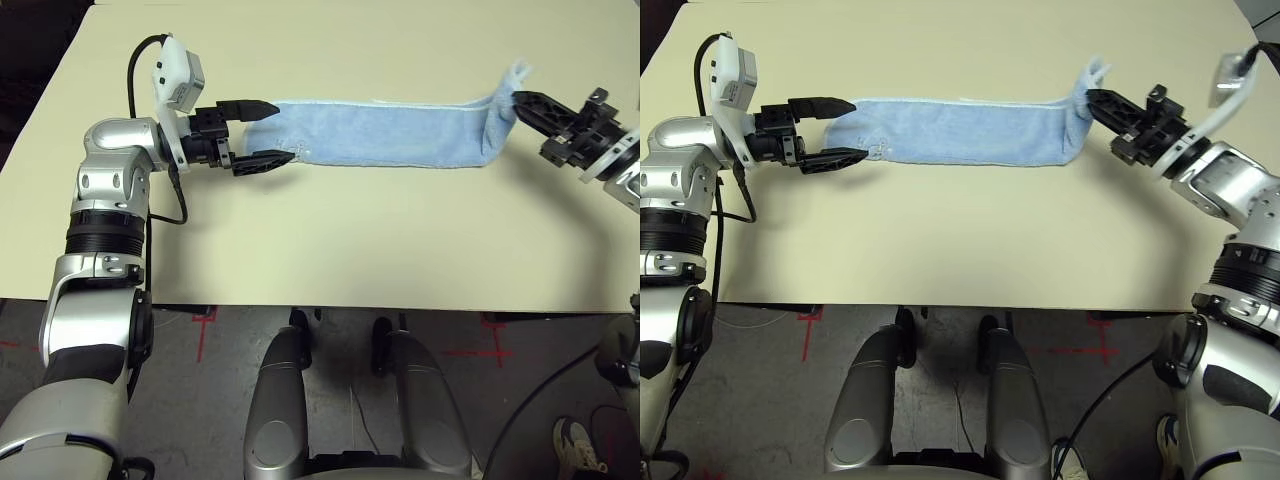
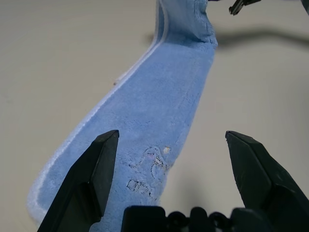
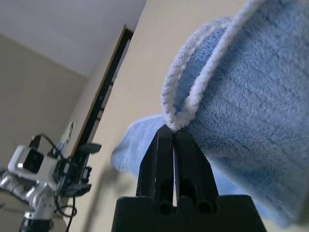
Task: Fold the towel and set it aside.
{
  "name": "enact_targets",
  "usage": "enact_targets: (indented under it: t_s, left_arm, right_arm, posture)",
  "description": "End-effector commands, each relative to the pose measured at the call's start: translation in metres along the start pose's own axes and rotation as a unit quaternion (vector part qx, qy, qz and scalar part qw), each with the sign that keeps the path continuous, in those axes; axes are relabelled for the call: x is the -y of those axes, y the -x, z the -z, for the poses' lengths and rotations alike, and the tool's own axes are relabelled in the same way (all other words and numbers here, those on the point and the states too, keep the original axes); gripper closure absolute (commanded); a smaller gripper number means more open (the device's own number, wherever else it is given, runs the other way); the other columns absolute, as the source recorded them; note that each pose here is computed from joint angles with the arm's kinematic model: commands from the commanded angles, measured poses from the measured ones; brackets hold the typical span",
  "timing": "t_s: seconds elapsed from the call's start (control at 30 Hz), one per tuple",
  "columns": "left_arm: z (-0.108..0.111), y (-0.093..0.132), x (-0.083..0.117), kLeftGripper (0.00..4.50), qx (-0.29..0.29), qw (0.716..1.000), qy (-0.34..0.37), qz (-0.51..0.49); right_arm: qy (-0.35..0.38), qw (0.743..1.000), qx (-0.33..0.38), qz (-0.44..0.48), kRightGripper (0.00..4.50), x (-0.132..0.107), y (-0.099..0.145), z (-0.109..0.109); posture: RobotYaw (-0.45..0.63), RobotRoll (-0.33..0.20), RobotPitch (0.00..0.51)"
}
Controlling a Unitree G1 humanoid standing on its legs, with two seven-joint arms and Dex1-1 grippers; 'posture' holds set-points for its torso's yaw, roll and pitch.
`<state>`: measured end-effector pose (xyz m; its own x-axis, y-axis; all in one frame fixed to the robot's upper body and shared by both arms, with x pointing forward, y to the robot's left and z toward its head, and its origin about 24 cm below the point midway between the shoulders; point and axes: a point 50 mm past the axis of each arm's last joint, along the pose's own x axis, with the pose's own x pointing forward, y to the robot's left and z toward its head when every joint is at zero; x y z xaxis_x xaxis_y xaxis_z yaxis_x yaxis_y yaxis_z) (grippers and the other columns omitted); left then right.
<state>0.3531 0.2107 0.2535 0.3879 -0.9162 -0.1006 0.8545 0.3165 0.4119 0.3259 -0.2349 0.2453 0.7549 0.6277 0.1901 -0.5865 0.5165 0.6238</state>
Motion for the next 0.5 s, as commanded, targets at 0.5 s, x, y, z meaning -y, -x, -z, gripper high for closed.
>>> enact_targets:
  t_s: [0.5]
  left_arm:
    - [0.004, 0.002, 0.004, 0.0, -0.009, 1.0, 0.0, 0.002]
  right_arm:
    - [0.072, 0.991, -0.111, 0.016, 4.48, -0.01, -0.025, 0.034]
  posture:
    - [0.06, 0.0, 0.327]
